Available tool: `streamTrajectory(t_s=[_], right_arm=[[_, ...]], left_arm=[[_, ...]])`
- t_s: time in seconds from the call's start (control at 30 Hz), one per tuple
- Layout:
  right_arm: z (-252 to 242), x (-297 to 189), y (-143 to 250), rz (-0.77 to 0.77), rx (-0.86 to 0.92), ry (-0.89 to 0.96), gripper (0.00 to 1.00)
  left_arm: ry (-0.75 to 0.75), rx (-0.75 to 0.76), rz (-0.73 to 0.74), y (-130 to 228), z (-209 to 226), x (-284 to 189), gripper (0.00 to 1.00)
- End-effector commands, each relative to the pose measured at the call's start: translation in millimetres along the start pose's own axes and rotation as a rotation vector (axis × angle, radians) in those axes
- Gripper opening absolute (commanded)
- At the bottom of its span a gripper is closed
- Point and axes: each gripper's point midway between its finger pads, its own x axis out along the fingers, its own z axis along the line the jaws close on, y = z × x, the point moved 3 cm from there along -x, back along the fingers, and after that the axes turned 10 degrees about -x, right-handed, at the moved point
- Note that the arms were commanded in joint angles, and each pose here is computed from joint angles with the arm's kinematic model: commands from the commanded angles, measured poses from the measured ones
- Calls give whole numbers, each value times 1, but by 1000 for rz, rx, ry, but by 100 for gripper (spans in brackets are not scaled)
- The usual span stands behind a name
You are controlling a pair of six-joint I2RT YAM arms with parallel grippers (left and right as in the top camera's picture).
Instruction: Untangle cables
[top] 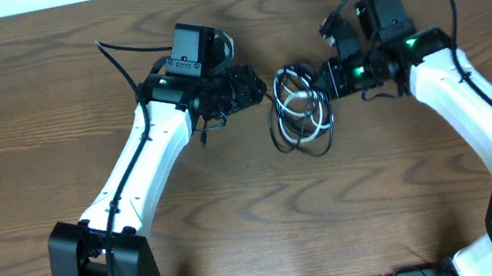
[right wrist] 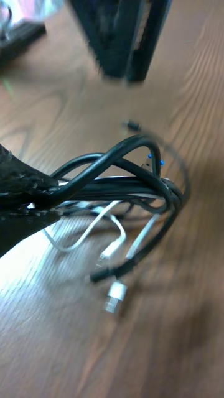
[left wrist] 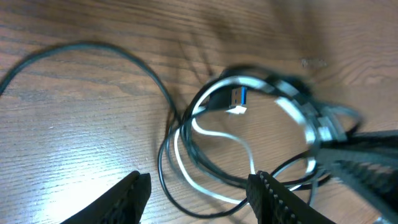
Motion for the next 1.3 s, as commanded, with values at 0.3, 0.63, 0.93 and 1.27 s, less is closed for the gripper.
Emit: streamTrajectory(t_s=[0.3, 0.63, 0.93, 1.27], right_arm=[[12, -32, -20, -75, 160, -254, 1], [32, -47, -18, -91, 90, -459, 1], [33, -47, -18, -91, 89, -465, 1], [33, -48, -18, -92, 84, -467, 1]], left_arm=[[-33, 169, 22, 4, 9, 11, 56], [-66, 225, -7, -8, 18, 36, 69], [-32, 219, 22, -12, 26, 71, 66], [170, 217, 40, -14, -3, 77, 64]])
